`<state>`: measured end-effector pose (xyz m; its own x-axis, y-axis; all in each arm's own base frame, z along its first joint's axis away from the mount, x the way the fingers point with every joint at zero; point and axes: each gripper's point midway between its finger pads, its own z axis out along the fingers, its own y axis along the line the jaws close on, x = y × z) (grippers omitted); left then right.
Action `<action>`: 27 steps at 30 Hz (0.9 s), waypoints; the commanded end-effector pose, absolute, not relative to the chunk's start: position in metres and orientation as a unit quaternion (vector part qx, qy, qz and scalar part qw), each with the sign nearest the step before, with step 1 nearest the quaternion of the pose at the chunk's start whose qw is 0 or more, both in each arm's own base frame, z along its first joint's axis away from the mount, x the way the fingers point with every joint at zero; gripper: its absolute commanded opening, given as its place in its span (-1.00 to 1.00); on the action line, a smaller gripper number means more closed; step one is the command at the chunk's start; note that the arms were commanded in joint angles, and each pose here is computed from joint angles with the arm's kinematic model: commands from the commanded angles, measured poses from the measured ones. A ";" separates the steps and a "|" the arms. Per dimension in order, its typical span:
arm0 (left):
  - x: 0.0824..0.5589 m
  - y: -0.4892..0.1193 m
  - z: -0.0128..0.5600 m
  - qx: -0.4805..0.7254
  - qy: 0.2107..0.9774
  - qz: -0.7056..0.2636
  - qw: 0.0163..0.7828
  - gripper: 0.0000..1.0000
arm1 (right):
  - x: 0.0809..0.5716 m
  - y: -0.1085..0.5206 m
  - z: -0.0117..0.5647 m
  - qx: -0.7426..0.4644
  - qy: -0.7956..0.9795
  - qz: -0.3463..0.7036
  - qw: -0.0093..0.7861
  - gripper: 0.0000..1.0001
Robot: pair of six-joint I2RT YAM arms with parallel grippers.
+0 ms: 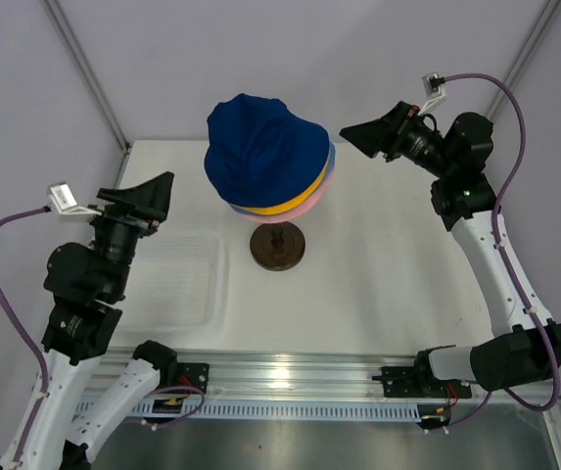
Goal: Stack the hats
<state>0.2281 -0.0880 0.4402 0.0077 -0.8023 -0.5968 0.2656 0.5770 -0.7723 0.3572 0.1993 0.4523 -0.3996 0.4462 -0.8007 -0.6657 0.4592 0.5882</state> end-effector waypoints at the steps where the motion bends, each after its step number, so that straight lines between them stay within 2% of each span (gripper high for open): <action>1: 0.257 -0.095 0.419 -0.207 0.631 -0.372 0.648 0.54 | 0.357 0.208 0.452 -0.098 0.658 0.495 0.558 0.69; 9: 0.311 -0.115 0.386 -0.221 0.654 -0.489 0.533 0.40 | 0.361 0.220 0.446 -0.104 0.666 0.486 0.556 0.55; 13: 0.329 -0.124 0.386 -0.217 0.648 -0.523 0.510 0.32 | 0.365 0.225 0.442 -0.098 0.676 0.486 0.544 0.41; 19: 0.345 -0.134 0.375 -0.217 0.652 -0.550 0.474 0.28 | 0.369 0.233 0.438 -0.098 0.683 0.487 0.536 0.41; 23: 0.347 -0.136 0.376 -0.211 0.651 -0.558 0.470 0.05 | 0.371 0.240 0.437 -0.101 0.682 0.490 0.533 0.40; 26: 0.348 -0.139 0.376 -0.207 0.651 -0.565 0.462 -0.19 | 0.373 0.245 0.437 -0.103 0.682 0.493 0.531 0.39; 27: 0.349 -0.140 0.376 -0.205 0.650 -0.568 0.461 -0.21 | 0.374 0.246 0.437 -0.102 0.682 0.493 0.530 0.38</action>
<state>0.3529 -0.1338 0.3570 -0.4656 -0.8087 -0.3594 0.1845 0.3084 -0.9332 0.3722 0.2424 0.4149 -0.4739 0.3745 -0.7969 -0.6248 0.4947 0.6040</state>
